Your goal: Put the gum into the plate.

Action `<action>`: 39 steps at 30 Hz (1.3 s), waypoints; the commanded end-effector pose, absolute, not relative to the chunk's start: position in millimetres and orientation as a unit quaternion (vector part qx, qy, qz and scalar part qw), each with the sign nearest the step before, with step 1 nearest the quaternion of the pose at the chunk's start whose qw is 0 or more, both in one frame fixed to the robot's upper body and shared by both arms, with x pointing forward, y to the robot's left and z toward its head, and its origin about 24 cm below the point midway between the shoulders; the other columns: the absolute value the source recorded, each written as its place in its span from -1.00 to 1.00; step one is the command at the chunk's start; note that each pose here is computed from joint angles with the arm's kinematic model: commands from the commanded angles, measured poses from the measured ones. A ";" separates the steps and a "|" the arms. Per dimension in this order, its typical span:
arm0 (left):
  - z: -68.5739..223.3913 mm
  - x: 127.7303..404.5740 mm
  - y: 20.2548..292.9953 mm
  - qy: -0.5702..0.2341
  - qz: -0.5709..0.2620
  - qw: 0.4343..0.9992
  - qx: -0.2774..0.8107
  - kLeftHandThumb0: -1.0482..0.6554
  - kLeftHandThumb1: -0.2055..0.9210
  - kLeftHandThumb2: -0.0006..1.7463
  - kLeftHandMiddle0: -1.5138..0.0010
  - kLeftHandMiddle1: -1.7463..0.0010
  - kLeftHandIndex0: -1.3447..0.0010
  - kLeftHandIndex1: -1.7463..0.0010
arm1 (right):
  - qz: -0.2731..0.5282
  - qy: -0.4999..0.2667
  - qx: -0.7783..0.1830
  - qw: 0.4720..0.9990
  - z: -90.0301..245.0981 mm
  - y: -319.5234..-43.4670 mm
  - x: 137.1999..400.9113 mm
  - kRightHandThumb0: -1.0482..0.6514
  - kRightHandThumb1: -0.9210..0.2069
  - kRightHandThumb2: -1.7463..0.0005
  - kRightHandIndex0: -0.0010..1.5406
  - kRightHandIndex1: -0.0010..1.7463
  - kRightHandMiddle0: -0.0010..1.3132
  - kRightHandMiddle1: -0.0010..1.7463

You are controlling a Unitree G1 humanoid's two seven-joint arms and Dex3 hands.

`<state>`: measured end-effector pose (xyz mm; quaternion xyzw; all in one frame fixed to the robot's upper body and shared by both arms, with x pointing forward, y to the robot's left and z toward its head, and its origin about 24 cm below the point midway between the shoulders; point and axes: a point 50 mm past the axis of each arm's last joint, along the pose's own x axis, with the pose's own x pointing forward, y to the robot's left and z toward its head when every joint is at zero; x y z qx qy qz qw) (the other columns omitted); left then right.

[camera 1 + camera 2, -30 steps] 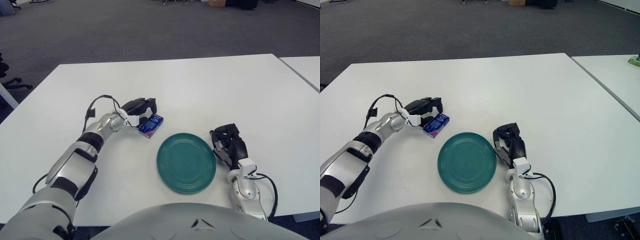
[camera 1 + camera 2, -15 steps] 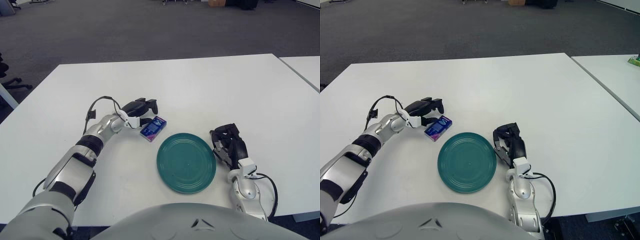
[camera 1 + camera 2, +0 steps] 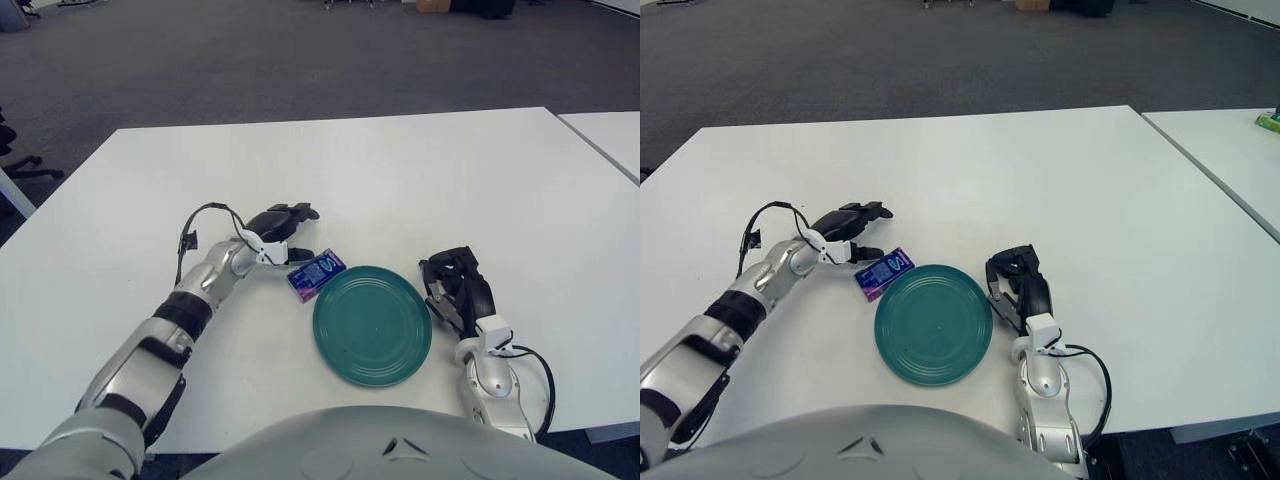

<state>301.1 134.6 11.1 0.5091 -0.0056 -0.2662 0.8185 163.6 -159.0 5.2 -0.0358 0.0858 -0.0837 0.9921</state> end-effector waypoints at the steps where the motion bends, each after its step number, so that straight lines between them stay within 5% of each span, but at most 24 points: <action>1: 13.6 300.8 135.5 0.026 -0.208 0.856 0.472 -1.00 1.00 -0.51 0.88 0.89 1.00 0.49 | -0.086 0.156 -0.041 0.983 -16.5 -161.4 150.5 -0.17 -1.00 0.40 -0.58 -0.21 -0.71 1.00; 10: 19.2 298.4 132.2 0.074 -0.124 0.904 0.401 -1.00 1.00 -0.39 0.81 0.91 1.00 0.53 | -0.085 0.157 -0.042 0.983 -17.2 -161.0 150.3 -0.17 -1.00 0.39 -0.56 -0.21 -0.72 1.00; 22: 30.8 283.3 127.2 0.106 -0.056 0.932 0.341 -0.99 1.00 -0.28 0.68 0.85 1.00 0.31 | -0.084 0.159 -0.040 0.983 -18.0 -160.8 149.8 -0.17 -1.00 0.40 -0.57 -0.25 -0.72 1.00; 39: 56.1 241.3 119.5 0.110 -0.049 0.940 0.319 -0.98 1.00 -0.22 0.71 0.80 1.00 0.24 | -0.089 0.156 -0.053 0.982 -19.9 -159.0 150.2 -0.17 -1.00 0.40 -0.50 -0.11 -0.72 1.00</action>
